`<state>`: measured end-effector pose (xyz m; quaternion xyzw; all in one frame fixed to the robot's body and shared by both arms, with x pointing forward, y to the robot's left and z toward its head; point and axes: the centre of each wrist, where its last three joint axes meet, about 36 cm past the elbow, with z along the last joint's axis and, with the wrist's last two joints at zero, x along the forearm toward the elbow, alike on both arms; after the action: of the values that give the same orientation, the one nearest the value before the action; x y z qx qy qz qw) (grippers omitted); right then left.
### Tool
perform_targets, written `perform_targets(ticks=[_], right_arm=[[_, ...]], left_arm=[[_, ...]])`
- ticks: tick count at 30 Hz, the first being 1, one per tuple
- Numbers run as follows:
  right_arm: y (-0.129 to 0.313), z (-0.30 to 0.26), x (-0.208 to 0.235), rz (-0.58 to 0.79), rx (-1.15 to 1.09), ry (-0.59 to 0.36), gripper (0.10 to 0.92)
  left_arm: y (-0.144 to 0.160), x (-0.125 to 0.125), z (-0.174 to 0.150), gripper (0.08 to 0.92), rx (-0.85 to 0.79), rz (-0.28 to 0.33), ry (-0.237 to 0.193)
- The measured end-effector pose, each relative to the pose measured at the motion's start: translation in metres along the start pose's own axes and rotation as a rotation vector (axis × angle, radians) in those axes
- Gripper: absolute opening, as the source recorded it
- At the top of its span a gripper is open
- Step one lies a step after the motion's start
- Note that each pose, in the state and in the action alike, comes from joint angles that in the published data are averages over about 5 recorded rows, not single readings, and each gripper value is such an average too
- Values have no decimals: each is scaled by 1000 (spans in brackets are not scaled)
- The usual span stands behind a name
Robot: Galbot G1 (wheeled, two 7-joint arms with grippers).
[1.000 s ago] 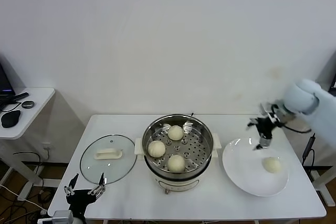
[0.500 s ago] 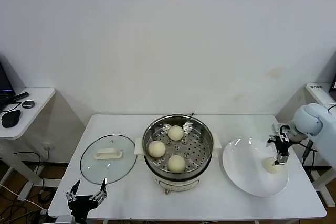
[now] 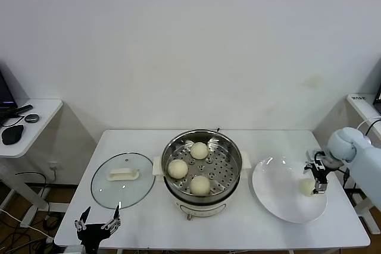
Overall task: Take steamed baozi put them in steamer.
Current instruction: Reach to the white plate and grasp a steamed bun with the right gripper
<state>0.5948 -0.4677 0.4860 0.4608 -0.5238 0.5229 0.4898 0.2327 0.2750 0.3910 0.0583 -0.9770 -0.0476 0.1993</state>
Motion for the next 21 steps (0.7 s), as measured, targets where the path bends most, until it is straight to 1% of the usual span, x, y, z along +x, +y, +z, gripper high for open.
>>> perform_targets(ticks=[9, 21], right_arm=[[-2, 1, -15, -10, 5, 26, 823], [-1, -1, -26, -28, 16, 49, 823]], left_arm=[[-1, -1, 4, 823, -3, -2, 11], [0, -3, 6, 823, -5, -3, 13]])
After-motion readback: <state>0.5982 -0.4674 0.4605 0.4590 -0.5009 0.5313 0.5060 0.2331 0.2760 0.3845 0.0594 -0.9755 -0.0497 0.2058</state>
